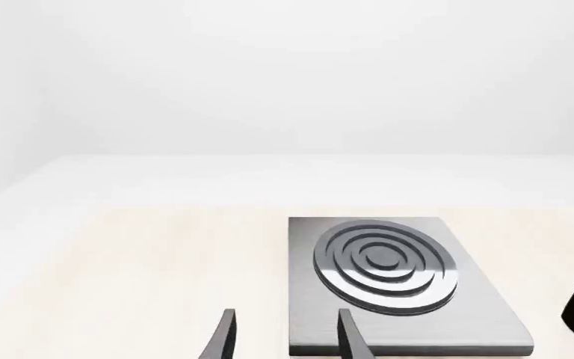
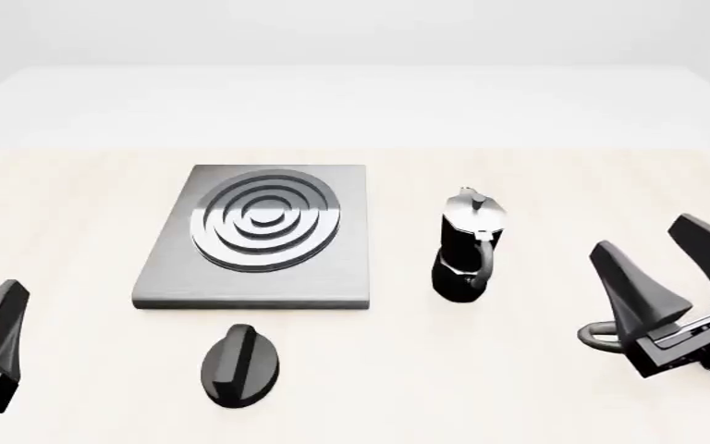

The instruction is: Put the moka pot on the stove.

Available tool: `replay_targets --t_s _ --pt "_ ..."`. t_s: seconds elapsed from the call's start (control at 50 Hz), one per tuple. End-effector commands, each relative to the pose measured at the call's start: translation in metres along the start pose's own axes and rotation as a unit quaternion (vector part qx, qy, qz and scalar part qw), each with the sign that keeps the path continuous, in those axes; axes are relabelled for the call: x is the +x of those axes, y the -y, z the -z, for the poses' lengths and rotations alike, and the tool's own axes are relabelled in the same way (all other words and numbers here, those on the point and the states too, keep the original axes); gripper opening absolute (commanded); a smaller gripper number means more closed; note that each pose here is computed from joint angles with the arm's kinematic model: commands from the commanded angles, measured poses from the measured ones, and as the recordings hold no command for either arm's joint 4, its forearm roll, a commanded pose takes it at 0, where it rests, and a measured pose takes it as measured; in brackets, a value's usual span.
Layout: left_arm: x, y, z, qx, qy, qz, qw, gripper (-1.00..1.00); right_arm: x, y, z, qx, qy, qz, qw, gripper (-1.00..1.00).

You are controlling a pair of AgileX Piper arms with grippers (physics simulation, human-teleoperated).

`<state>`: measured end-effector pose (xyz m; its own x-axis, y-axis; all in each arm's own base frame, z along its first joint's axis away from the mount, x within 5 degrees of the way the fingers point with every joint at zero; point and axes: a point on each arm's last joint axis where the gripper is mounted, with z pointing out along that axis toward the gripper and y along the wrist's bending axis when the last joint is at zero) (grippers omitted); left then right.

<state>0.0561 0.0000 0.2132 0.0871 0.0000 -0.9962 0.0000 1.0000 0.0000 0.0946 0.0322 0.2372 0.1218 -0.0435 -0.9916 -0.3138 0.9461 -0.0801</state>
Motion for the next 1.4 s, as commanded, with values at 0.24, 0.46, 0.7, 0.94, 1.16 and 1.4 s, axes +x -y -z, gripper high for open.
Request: replay_targets --t_s 0.24,0.46,0.7,0.94,1.16,1.4 --pt "0.000 0.000 0.000 0.000 0.000 0.000 1.0000 1.00 0.008 -0.007 -0.021 -0.026 -0.008 -0.005 0.9996 1.00" --pt "0.000 0.000 0.000 0.000 0.000 0.000 1.0000 1.00 0.016 -0.010 -0.031 -0.035 -0.015 -0.013 0.9992 1.00" --pt "0.000 0.000 0.000 0.000 0.000 0.000 1.0000 1.00 0.024 -0.012 -0.039 -0.037 -0.026 -0.018 0.9988 1.00" --pt "0.000 0.000 0.000 0.000 0.000 0.000 1.0000 1.00 0.038 -0.015 -0.050 -0.040 -0.048 -0.015 0.9979 1.00" --pt "0.000 0.000 0.000 0.000 0.000 0.000 1.0000 1.00 0.047 -0.016 -0.055 -0.043 -0.061 -0.013 0.9972 1.00" --pt "0.000 0.000 0.000 0.000 0.000 0.000 1.0000 1.00 0.054 -0.018 -0.065 -0.046 -0.073 -0.010 0.9962 1.00"
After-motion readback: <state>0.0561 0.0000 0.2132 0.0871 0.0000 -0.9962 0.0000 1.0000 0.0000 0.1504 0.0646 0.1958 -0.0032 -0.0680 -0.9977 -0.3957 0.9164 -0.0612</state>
